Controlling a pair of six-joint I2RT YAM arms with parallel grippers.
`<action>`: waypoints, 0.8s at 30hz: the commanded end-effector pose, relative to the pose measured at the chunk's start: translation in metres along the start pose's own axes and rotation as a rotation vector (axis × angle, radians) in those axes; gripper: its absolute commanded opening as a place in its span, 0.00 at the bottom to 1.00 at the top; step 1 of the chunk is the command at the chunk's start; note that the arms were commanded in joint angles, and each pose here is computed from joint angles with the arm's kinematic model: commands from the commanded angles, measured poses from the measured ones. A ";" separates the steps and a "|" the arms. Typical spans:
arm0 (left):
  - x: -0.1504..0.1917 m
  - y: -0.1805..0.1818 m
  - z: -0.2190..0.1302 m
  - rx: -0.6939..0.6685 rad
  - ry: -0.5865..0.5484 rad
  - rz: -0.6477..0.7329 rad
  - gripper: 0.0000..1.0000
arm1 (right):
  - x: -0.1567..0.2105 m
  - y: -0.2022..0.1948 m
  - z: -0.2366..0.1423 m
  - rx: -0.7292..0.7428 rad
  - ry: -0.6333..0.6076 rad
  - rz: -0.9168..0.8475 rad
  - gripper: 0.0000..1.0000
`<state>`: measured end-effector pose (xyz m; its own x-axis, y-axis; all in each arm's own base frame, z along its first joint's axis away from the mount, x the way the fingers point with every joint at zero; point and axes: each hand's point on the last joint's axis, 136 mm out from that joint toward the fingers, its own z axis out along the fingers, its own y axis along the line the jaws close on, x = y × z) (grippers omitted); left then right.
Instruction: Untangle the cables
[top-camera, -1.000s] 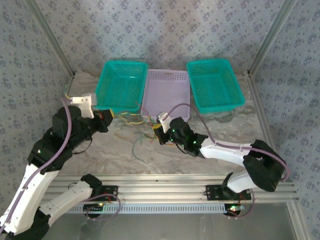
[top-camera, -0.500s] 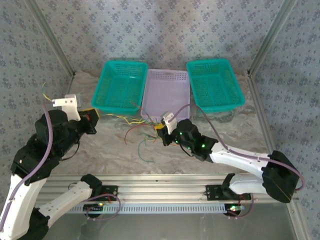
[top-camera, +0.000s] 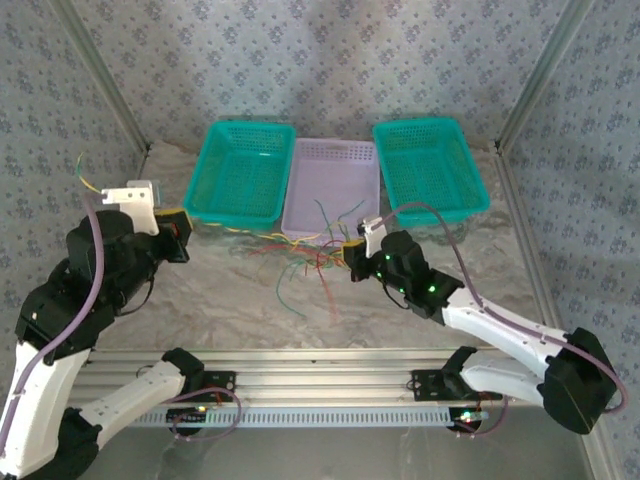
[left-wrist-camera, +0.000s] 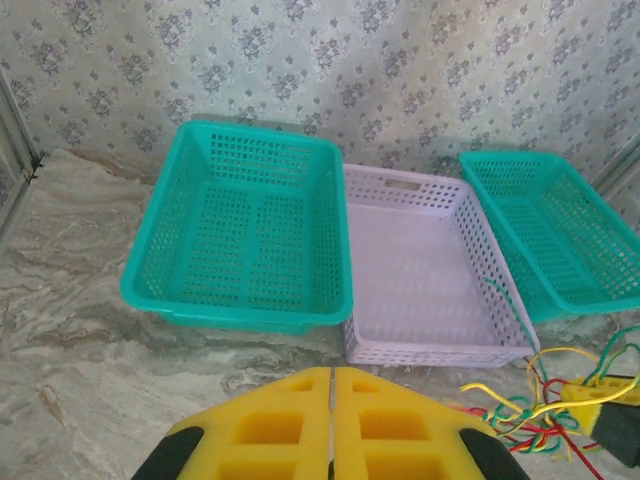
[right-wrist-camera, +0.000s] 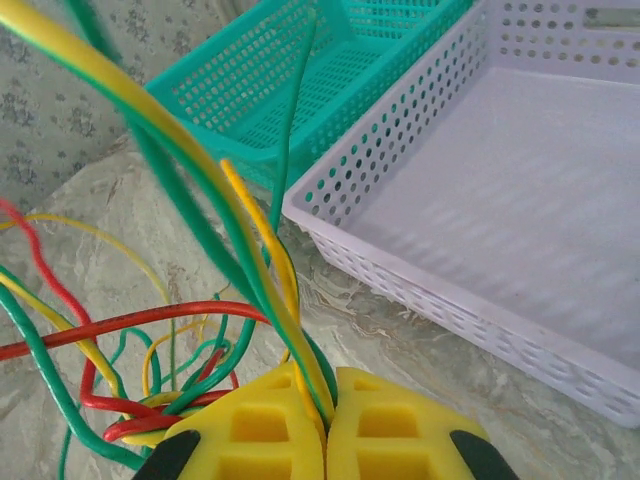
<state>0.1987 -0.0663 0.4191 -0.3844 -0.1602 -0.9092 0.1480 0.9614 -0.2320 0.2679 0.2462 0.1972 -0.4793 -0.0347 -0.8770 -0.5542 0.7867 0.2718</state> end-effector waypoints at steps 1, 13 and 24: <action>-0.060 0.030 -0.046 -0.126 -0.264 -0.058 0.00 | 0.079 -0.088 -0.023 0.392 0.269 0.067 0.00; -0.063 0.034 -0.044 -0.178 -0.236 -0.001 0.00 | 0.098 -0.159 -0.086 0.677 0.218 0.356 0.00; -0.055 0.037 -0.034 -0.220 -0.174 0.074 0.00 | 0.078 -0.170 -0.118 0.694 0.115 0.460 0.00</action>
<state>0.1939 -0.0289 0.4648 -0.2503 -0.1278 -0.9597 0.0305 0.9897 -0.1398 0.2520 0.0491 0.1278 -0.6347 0.3463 -0.6909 0.1908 0.9365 0.2941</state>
